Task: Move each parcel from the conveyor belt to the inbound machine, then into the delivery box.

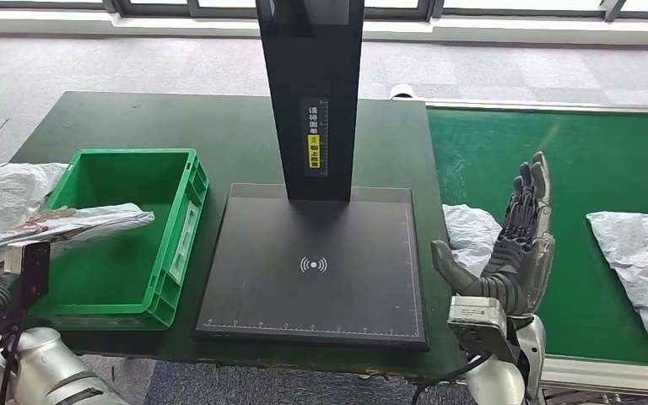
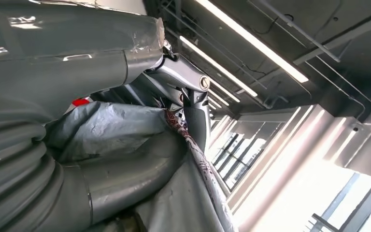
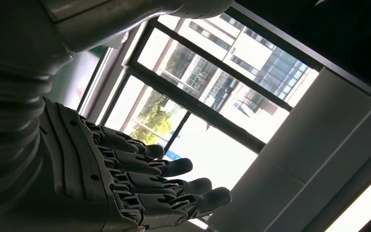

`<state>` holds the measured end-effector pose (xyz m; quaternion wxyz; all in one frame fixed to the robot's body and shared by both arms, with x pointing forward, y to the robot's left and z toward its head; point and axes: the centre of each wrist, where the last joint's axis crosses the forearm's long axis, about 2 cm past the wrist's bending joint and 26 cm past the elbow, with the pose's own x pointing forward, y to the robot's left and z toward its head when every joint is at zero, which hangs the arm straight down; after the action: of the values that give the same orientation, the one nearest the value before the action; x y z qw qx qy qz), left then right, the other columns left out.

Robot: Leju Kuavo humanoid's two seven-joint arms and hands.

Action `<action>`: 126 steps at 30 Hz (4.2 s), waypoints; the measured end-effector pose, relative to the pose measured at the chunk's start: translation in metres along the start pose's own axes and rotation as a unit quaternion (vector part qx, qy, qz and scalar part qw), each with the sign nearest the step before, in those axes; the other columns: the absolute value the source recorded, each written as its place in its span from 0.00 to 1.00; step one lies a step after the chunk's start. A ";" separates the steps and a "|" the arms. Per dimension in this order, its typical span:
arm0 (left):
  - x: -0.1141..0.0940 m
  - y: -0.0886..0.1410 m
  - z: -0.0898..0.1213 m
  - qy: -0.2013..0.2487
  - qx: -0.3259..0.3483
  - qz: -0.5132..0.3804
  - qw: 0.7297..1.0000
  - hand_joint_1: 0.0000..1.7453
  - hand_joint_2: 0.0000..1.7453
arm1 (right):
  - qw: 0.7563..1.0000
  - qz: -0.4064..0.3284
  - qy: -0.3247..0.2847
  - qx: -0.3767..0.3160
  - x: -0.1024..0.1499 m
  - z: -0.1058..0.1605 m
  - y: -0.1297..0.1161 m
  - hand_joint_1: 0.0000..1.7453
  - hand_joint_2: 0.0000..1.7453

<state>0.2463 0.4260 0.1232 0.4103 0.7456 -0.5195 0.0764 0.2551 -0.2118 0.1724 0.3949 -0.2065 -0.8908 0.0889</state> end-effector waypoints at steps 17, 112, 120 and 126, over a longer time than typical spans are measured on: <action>0.003 0.013 -0.009 -0.033 0.022 -0.014 0.999 0.00 0.00 | 1.000 0.000 -0.001 -0.005 0.000 0.001 0.002 0.00 1.00; 0.121 0.080 0.055 -0.137 -0.075 0.577 0.802 0.00 1.00 | 0.768 0.292 0.517 0.240 -0.169 0.075 -0.006 0.00 1.00; 0.121 0.082 0.056 -0.138 -0.076 0.575 0.803 0.00 1.00 | 0.753 0.294 0.533 0.252 -0.171 0.079 -0.007 1.00 1.00; 0.118 0.086 0.057 -0.143 -0.076 0.569 0.806 0.00 1.00 | 0.745 0.290 0.538 0.268 -0.175 0.080 -0.011 1.00 1.00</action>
<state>0.2095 0.2920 0.1962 0.2692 0.2850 -0.9078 0.1491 0.2980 -0.2979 0.0058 0.8031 -0.3539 -0.3669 0.3085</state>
